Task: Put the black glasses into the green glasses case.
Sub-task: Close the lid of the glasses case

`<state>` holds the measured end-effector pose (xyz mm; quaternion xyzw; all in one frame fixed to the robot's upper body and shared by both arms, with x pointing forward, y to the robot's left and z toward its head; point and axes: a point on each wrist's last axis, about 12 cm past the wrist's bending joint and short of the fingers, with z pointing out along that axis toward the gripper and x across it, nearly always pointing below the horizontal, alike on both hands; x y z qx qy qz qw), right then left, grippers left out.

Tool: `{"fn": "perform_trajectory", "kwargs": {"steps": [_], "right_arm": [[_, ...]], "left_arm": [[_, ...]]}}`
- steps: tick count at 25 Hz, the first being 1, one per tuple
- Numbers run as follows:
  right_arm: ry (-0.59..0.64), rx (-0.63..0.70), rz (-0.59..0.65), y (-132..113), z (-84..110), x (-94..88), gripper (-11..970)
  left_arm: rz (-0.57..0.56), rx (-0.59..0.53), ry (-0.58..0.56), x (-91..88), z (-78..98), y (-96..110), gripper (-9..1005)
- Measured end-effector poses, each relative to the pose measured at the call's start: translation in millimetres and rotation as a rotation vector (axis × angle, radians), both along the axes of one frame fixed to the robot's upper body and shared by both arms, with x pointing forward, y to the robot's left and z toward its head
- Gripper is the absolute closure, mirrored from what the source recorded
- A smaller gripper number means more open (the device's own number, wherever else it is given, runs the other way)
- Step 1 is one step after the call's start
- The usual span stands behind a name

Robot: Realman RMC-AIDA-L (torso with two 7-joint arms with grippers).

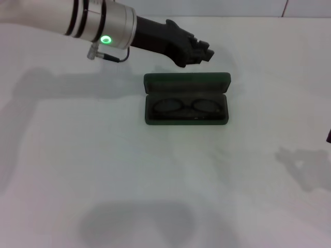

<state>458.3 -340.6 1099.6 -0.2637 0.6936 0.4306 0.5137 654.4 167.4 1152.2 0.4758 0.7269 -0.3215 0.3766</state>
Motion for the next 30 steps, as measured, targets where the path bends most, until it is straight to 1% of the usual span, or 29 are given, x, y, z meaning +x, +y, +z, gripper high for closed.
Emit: {"fn": "perform_trajectory", "kwargs": {"steps": [5,10,14,20,30], "right_arm": [[-0.002,0.019,0.014,6.8,0.1,9.2,811],[0.001,0.026,0.022,13.0,0.1,20.6,807],[0.01,0.027,0.02,15.1,-1.7,24.2,804],[0.023,0.034,0.016,16.9,-5.7,24.0,800],[0.031,0.042,0.009,17.0,-11.0,21.4,792]], "left_arm": [[0.03,0.02,0.003,-1.5,-9.1,2.3,777],[0.03,0.038,-0.004,-4.4,-15.9,5.1,778],[0.051,0.065,-0.014,-4.8,-23.0,6.3,776],[0.051,0.103,-0.021,-7.6,-31.9,2.5,774],[0.039,0.105,-0.009,-10.3,-34.3,-0.2,770]]}}
